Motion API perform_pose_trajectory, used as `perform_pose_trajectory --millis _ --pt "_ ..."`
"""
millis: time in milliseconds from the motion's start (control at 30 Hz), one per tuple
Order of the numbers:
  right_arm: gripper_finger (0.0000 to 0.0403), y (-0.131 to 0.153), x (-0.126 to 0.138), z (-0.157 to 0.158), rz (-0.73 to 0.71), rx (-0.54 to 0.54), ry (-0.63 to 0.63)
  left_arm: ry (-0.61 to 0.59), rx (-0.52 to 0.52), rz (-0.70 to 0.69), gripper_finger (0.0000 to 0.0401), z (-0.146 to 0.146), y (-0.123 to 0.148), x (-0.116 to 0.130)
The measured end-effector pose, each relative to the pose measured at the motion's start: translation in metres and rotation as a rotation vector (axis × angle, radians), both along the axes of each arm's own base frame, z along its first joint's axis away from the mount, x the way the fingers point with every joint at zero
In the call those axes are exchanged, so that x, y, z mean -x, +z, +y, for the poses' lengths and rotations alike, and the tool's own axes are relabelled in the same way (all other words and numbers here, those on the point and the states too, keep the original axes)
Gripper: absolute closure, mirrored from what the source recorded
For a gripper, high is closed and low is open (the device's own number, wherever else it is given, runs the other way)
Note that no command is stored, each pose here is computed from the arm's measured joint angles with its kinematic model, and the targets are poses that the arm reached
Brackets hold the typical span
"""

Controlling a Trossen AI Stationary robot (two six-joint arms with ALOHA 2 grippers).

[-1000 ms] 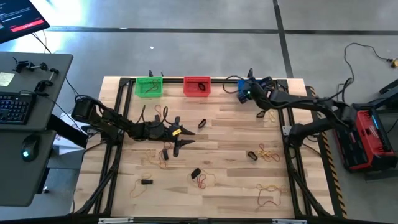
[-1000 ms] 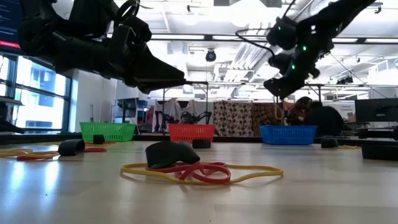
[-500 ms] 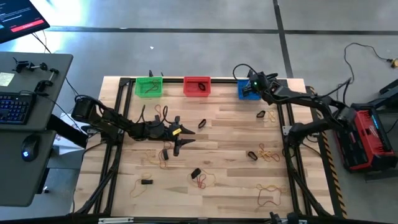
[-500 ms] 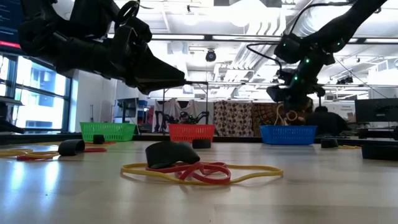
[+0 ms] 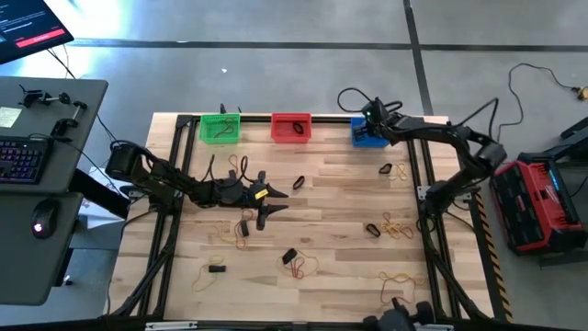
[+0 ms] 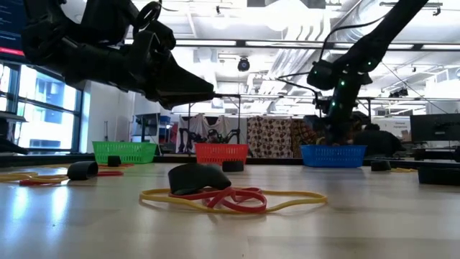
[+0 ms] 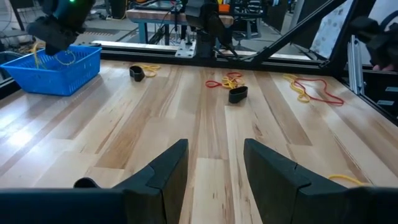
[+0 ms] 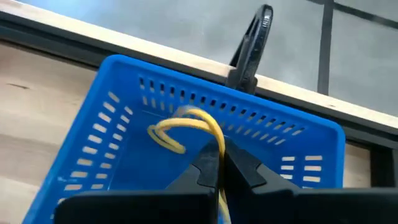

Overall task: Sort rubber bands into baskets
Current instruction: Put the yellow rubber band into the blue bin

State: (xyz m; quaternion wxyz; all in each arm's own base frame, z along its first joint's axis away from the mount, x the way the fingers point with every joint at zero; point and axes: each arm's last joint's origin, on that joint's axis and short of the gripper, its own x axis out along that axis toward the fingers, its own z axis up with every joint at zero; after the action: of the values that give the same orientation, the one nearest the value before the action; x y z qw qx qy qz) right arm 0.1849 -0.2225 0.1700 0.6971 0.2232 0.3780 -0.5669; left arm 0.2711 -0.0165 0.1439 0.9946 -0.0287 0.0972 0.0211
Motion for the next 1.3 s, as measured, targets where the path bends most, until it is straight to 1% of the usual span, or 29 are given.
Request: perform_pose_trajectory --millis 100,267,467,633,733,867,1033,1167,1300 --pt "0.0403 -0.002 0.005 -0.003 0.003 -0.025 -0.011 0.000 0.000 0.000 0.0252 0.000 0.000 0.000" --pt "0.0403 -0.004 0.013 -0.007 -0.031 -0.085 -0.033 0.001 0.000 0.000 0.0252 0.000 0.000 0.000" --pt "0.0403 -0.012 0.016 -0.011 -0.053 -0.144 -0.030 0.001 0.000 0.000 0.0252 0.000 0.000 0.000" --pt "0.0396 -0.023 0.017 -0.014 -0.017 -0.169 -0.043 0.001 0.000 0.001 0.0252 0.000 0.000 0.000" --pt "0.0377 -0.025 0.017 -0.014 -0.001 -0.166 -0.049 0.001 0.000 0.002 0.0252 0.000 0.000 0.000" --pt "0.0336 -0.024 0.017 -0.014 -0.002 -0.181 -0.042 0.001 0.000 0.001 0.0252 0.000 0.000 0.000" --pt "0.0284 -0.008 0.012 -0.021 0.006 -0.194 -0.040 0.005 0.018 0.000 0.0252 0.000 0.000 0.000" --pt "0.0258 0.012 0.004 -0.029 0.022 -0.172 0.026 0.005 0.018 0.000 0.0252 0.000 0.000 0.000" --pt "0.0255 0.029 -0.007 -0.031 0.024 -0.135 0.131 0.005 0.018 0.000 0.0252 0.000 0.000 0.000"
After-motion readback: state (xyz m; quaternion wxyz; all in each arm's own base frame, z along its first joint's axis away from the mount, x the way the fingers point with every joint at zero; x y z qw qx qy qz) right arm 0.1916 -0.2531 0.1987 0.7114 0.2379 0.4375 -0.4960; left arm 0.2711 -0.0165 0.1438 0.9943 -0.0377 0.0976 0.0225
